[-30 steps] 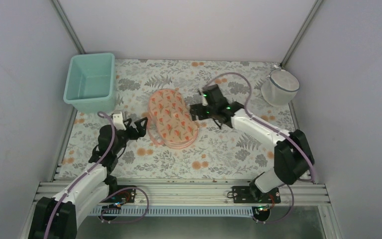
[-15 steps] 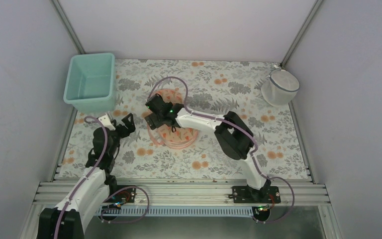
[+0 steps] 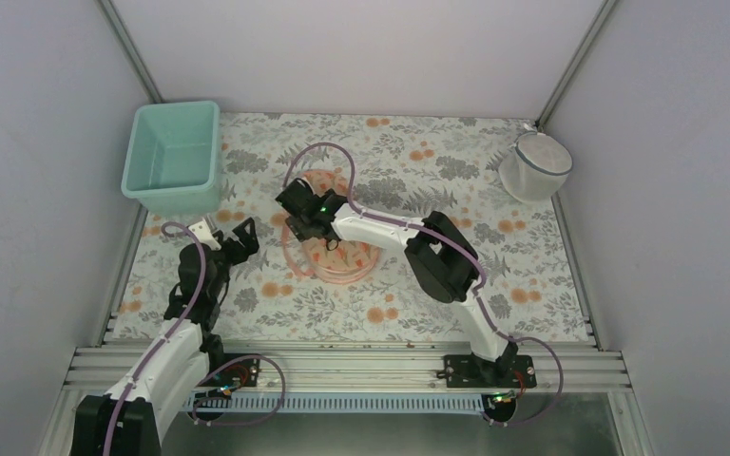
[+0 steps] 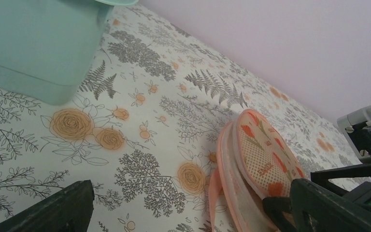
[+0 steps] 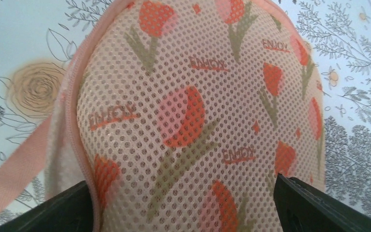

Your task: Unzip the laundry bag and remove the bra

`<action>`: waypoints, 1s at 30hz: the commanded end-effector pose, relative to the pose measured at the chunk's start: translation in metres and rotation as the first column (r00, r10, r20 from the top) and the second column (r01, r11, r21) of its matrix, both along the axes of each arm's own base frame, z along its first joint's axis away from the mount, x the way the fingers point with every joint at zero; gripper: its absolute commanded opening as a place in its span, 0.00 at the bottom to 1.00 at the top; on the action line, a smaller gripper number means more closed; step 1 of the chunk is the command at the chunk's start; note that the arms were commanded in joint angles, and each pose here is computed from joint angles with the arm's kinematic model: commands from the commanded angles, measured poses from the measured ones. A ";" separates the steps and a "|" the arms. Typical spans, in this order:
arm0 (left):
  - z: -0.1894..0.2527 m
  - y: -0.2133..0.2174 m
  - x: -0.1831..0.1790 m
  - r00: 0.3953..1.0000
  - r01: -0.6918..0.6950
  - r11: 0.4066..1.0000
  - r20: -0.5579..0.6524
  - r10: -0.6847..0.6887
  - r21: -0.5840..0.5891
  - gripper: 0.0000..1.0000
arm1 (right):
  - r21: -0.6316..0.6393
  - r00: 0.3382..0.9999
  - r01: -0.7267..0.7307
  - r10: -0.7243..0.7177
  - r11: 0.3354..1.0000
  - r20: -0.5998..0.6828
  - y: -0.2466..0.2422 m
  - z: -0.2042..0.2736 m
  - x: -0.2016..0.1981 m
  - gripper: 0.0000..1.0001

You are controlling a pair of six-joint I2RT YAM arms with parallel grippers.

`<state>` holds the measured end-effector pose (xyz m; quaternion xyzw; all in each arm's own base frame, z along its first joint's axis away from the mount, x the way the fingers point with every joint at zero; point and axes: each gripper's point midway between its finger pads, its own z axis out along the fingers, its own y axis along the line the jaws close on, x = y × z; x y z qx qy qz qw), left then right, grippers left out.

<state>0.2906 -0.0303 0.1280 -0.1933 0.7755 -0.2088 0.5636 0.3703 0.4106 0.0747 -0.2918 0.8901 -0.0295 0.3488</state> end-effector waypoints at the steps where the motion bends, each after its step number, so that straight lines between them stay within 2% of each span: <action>1: 0.000 0.002 0.000 1.000 -0.012 1.000 0.011 0.012 -0.010 1.00 | -0.032 0.997 0.028 -0.025 0.999 0.070 -0.009 0.024 0.003 0.86; 4: -0.002 0.002 0.000 1.000 -0.009 1.000 0.006 0.009 -0.008 1.00 | -0.032 0.997 0.033 -0.030 0.999 0.077 -0.011 0.030 0.003 0.70; 7: -0.002 0.002 0.000 1.000 -0.008 1.000 0.005 0.008 -0.007 1.00 | -0.019 0.996 0.037 -0.036 0.999 0.082 -0.012 0.037 0.002 0.64; 17: -0.006 0.000 0.000 1.000 0.002 1.000 -0.008 -0.002 -0.006 1.00 | 0.077 0.994 0.078 -0.083 0.994 0.064 -0.042 0.065 0.011 0.65; 21: -0.007 0.000 0.000 1.000 0.003 1.000 -0.012 -0.003 -0.002 1.00 | 0.130 0.995 0.098 -0.099 0.987 0.008 -0.067 0.059 0.020 0.66; 25: -0.009 0.000 0.000 1.000 0.007 1.000 -0.017 -0.007 0.003 1.00 | 0.173 0.997 0.066 -0.057 0.983 -0.053 -0.081 0.049 0.020 0.66; 30: -0.011 -0.001 0.000 1.000 0.010 1.000 -0.022 -0.010 0.008 1.00 | 0.144 0.993 0.101 -0.091 0.984 -0.074 -0.117 0.043 0.031 0.71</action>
